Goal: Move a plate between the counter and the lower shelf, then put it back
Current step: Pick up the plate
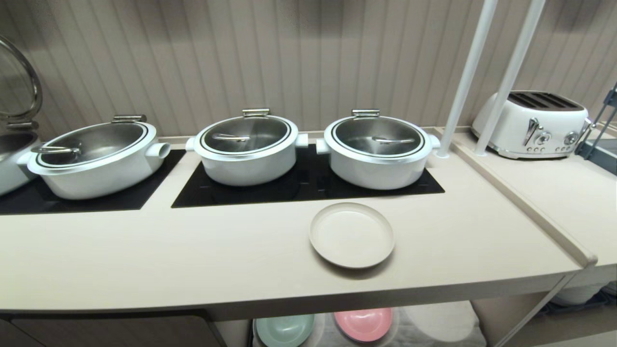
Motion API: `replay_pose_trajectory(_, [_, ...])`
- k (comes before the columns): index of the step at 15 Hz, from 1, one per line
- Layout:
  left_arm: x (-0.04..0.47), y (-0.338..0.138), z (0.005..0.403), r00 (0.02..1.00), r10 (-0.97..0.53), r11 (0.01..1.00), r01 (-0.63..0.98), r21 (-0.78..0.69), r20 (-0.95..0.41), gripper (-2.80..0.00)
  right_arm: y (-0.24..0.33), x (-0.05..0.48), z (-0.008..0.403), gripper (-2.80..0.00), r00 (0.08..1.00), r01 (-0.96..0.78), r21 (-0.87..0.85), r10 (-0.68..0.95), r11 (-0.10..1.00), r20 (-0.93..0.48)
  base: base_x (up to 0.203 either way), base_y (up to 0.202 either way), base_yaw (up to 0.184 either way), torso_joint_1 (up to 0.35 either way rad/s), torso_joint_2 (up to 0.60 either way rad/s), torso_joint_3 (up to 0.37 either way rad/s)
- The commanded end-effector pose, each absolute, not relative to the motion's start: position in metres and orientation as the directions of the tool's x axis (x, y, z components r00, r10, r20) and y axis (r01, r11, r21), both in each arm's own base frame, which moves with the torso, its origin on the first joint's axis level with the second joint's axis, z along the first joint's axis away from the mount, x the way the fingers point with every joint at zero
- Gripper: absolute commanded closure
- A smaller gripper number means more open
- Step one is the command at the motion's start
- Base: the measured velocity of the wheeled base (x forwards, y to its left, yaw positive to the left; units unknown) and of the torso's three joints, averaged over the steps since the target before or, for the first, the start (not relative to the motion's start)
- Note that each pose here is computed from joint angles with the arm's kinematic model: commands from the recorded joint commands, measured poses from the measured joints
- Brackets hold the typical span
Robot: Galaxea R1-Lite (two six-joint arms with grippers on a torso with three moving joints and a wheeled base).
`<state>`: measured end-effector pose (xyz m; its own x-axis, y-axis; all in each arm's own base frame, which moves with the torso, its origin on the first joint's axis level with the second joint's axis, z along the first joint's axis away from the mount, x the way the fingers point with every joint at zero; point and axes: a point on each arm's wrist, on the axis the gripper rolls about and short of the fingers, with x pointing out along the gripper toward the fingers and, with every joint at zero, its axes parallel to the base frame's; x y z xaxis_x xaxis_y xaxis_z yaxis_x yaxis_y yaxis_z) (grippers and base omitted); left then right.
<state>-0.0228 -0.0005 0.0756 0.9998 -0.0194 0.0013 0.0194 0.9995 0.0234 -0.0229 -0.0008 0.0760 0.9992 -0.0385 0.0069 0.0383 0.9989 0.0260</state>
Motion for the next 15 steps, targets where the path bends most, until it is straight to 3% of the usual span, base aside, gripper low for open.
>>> replay_pose_trajectory(1, [-0.0228,-0.0005,0.0756,1.000,-0.020,1.000,0.020,0.023,0.001,0.00,-0.0008,-0.0228,0.0761,0.00,0.999,0.038,0.026,-0.038,0.999,0.006,0.000,0.000,0.000,0.000,0.00,0.000])
replay_pose_trajectory(15, [-0.0228,-0.0005,0.0756,1.000,-0.020,0.999,0.020,0.027,0.002,0.00,-0.0008,-0.0228,0.0761,0.00,0.999,0.038,0.026,-0.038,0.999,0.006,0.000,0.000,0.000,0.000,0.00,0.000])
